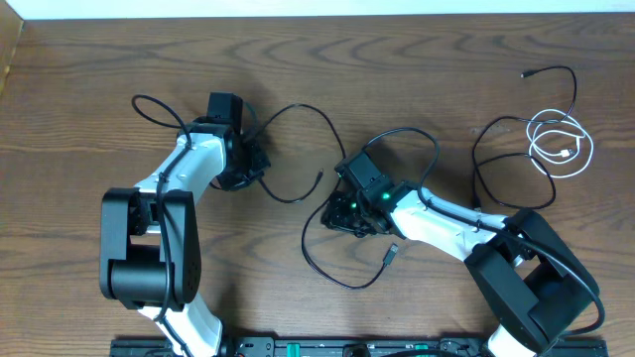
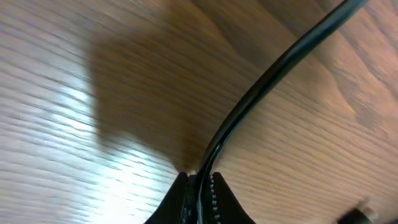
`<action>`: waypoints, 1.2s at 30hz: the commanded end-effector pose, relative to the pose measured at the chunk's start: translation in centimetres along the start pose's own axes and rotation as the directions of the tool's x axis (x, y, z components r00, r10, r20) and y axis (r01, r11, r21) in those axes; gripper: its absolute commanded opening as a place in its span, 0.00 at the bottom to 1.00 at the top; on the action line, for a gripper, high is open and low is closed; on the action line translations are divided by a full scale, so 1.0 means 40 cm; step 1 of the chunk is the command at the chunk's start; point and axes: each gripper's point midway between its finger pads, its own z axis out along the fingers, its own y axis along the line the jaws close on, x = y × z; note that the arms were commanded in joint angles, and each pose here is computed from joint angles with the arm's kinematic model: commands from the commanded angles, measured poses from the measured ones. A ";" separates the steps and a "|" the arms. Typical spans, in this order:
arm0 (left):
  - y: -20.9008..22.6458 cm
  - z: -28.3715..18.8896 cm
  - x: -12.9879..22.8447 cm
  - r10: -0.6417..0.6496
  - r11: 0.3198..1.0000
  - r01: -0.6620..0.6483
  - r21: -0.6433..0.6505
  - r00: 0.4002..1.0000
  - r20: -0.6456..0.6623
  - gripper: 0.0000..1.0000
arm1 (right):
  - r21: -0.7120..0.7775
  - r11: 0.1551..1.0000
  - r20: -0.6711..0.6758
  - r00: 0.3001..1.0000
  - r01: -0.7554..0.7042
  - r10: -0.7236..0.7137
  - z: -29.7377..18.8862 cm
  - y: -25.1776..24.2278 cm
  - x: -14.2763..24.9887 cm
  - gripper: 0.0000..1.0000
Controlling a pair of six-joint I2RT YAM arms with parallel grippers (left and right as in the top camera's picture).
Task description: Untangle cables
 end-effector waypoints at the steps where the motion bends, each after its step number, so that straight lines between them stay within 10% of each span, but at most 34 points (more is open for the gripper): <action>1: -0.036 0.007 0.047 -0.005 0.995 0.014 0.098 0.995 -0.097 0.08 | 0.015 0.999 -0.045 0.998 -0.047 0.048 0.038 -0.023 0.014 0.38; 15: -0.050 -0.003 0.098 -0.015 0.989 0.043 0.140 0.980 -0.196 0.08 | -0.203 0.969 -0.194 0.976 -0.142 0.102 0.142 -0.014 -0.018 0.44; 36: 0.003 0.025 0.172 -0.176 0.979 0.197 0.046 0.942 -0.285 0.08 | -0.137 0.963 0.183 0.949 -0.234 0.257 0.148 -0.058 -0.199 0.36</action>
